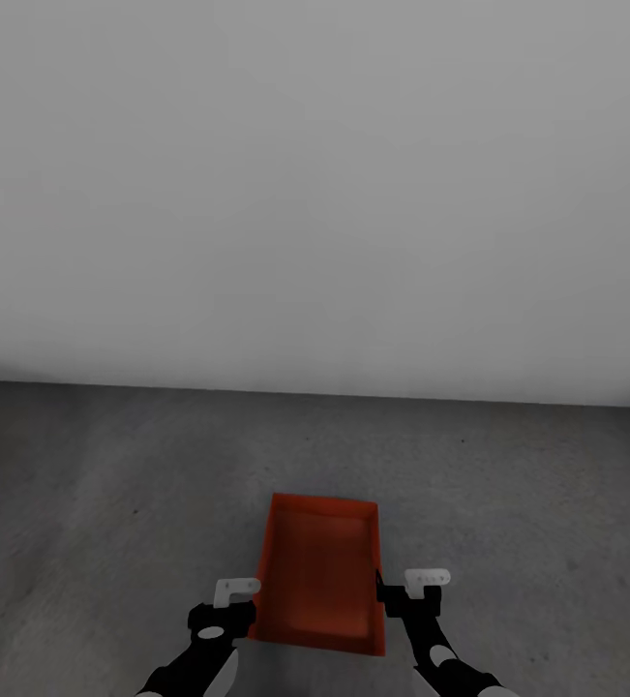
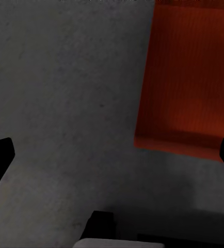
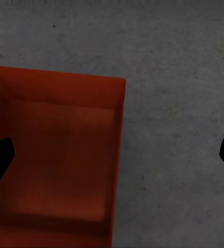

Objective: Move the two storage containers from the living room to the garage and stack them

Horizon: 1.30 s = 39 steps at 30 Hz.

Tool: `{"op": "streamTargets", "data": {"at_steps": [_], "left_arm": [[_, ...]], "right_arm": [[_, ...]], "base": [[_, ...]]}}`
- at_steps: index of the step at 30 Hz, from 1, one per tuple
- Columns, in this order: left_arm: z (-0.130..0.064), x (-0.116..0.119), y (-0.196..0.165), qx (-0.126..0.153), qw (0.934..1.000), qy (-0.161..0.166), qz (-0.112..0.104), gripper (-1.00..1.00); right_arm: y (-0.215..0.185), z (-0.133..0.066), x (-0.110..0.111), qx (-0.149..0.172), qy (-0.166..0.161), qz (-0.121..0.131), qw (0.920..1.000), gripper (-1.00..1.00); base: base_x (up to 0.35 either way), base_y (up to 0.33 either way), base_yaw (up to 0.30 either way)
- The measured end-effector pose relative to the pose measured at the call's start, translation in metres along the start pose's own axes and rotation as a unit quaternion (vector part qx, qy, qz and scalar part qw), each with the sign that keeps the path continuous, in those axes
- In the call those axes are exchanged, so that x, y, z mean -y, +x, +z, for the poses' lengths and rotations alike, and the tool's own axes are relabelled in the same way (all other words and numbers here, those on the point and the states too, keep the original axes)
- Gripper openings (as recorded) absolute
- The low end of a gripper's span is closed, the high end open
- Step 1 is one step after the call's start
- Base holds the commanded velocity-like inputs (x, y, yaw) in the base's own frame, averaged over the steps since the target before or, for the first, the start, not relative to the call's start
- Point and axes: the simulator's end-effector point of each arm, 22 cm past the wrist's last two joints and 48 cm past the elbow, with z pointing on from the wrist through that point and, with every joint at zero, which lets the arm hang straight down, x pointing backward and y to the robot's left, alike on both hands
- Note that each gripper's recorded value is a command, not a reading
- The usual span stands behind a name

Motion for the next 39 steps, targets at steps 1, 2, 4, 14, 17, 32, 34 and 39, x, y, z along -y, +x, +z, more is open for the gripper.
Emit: {"op": "streamTargets", "data": {"at_steps": [1,2,4,14,17,32,34,39], "left_arm": [[-0.001,0.0,0.0,0.0,1.0,0.0,0.0,1.0],[-0.002,0.0,-0.001,0.0,1.0,0.0,0.0,1.0],[-0.005,-0.001,-0.001,0.0,1.0,0.0,0.0,1.0],[-0.013,-0.002,-0.003,0.0,1.0,0.0,0.001,1.0],[-0.013,-0.002,-0.003,0.001,1.0,0.0,0.001,1.0],[-0.013,-0.002,-0.004,0.001,1.0,0.0,0.001,1.0],[-0.013,-0.002,-0.004,0.001,1.0,0.0,0.001,1.0],[-0.012,-0.002,-0.004,0.002,1.0,0.0,0.001,1.0]], "right_arm": [[-0.001,-0.001,0.0,0.0,0.0,0.0,1.0,1.0],[-0.001,-0.002,0.0,0.0,0.0,0.0,1.0,1.0],[-0.003,-0.004,0.0,0.0,0.0,0.0,1.0,1.0],[-0.007,-0.011,0.0,0.0,0.0,0.0,1.0,1.0],[-0.007,-0.011,0.0,0.0,0.0,0.0,1.0,1.0],[-0.007,-0.011,0.001,0.0,0.001,0.0,1.0,1.0],[-0.007,-0.011,0.001,-0.001,0.001,0.0,1.0,1.0],[-0.007,-0.011,0.001,-0.001,0.001,0.0,1.0,1.0]], "base": [[0.0,0.0,0.0],[0.0,0.0,0.0],[0.0,0.0,0.0],[0.0,0.0,0.0],[0.0,0.0,0.0],[-0.064,0.0,0.0],[-0.299,0.0,0.0],[-0.328,0.0,0.0]]}}
